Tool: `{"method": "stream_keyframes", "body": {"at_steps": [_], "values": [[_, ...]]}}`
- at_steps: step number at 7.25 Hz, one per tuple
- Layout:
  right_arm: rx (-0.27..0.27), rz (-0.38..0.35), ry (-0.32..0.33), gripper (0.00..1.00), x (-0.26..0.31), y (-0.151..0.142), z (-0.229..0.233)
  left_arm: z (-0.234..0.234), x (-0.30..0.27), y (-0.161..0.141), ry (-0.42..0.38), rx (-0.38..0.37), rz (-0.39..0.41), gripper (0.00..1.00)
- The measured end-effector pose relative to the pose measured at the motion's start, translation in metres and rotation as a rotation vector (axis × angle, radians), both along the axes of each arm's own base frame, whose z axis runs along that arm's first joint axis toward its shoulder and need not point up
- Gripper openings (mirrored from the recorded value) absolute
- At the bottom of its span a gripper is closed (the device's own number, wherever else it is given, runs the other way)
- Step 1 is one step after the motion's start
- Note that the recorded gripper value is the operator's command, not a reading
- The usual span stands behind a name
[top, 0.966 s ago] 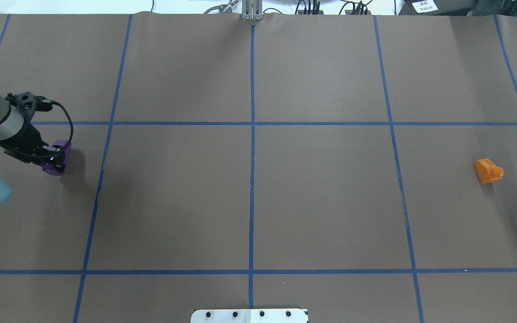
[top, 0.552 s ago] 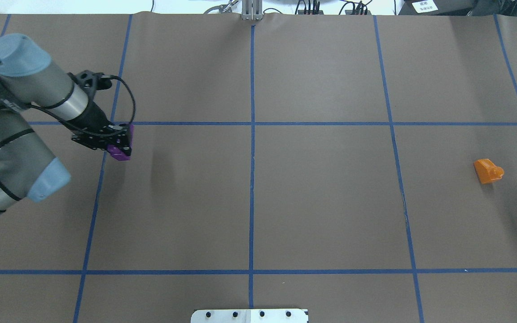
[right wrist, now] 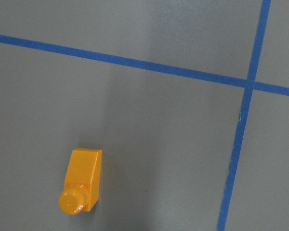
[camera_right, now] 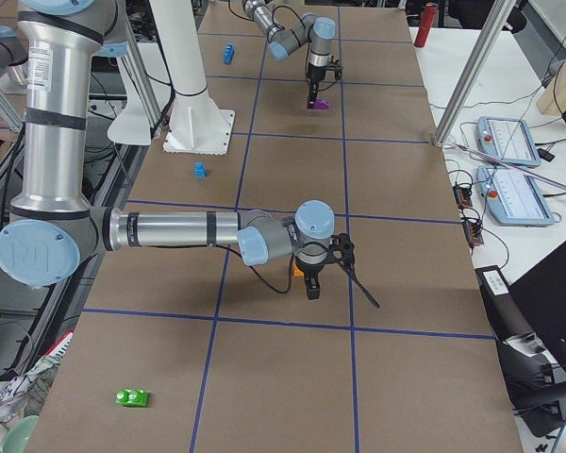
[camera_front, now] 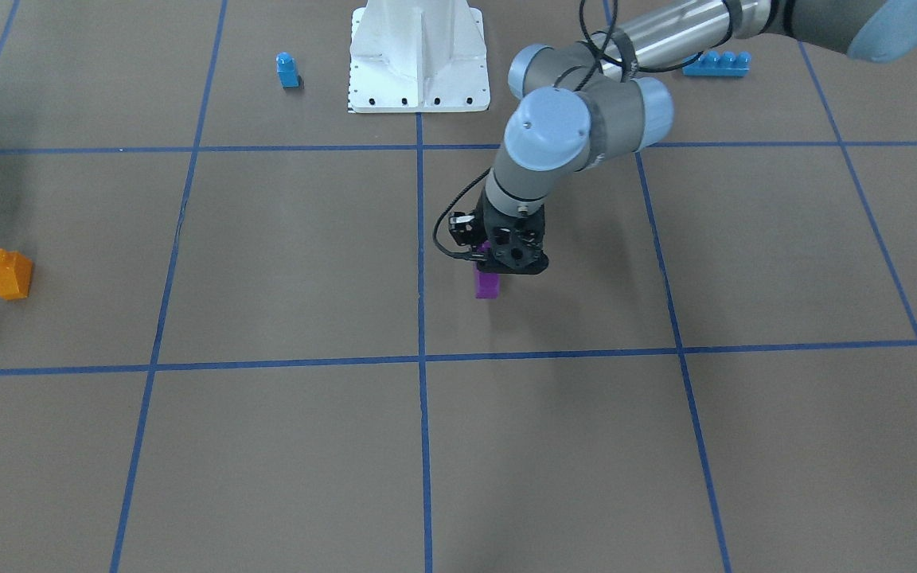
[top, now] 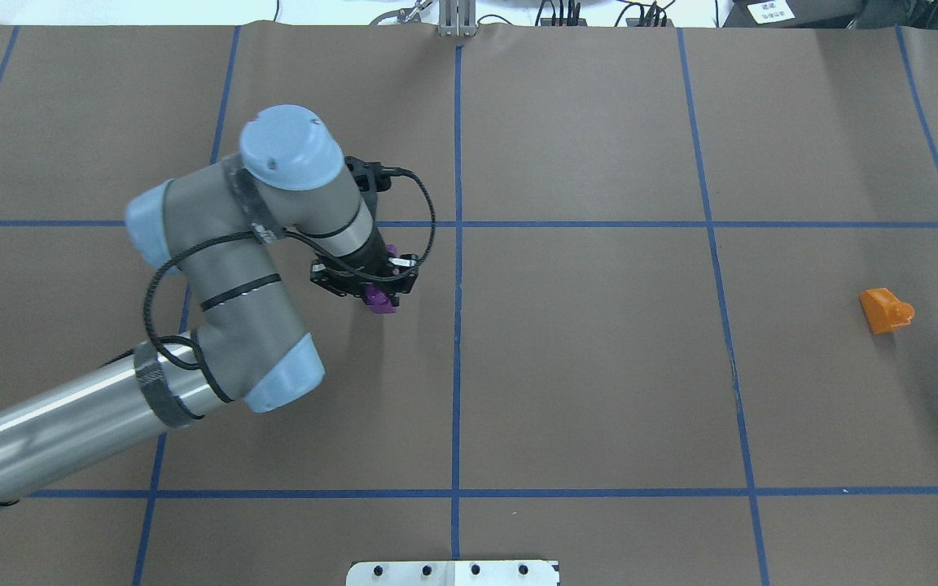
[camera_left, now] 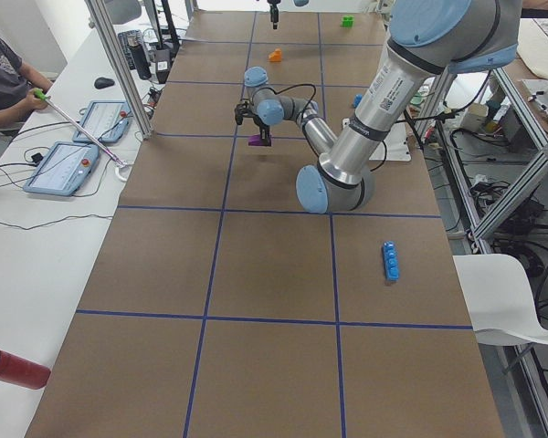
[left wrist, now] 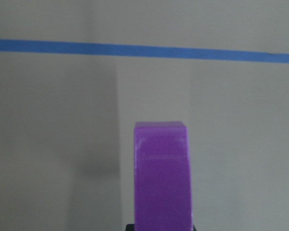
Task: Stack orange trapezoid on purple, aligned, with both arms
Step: 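Carry the purple block with the left gripper to the table center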
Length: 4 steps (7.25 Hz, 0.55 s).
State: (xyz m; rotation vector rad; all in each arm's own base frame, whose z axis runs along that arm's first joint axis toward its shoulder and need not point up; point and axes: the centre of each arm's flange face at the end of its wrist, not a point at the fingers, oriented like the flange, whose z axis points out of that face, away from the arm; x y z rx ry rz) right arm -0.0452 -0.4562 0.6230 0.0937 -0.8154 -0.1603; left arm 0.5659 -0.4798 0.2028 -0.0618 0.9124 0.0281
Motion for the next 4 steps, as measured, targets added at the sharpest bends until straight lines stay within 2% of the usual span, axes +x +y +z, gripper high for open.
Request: {"method": "stream_keyframes", "body": {"at_steps": [2,4], "values": [[0.001,-0.001,-0.001,1.00,-0.001,0.000,-0.001,-0.035,0.051,-0.001,-0.035,-0.022,-0.005,0.00],[0.003,-0.001,-0.002,1.00,-0.001,0.000,-0.002,-0.035,0.069,0.001,-0.056,-0.032,0.003,0.00]]}}
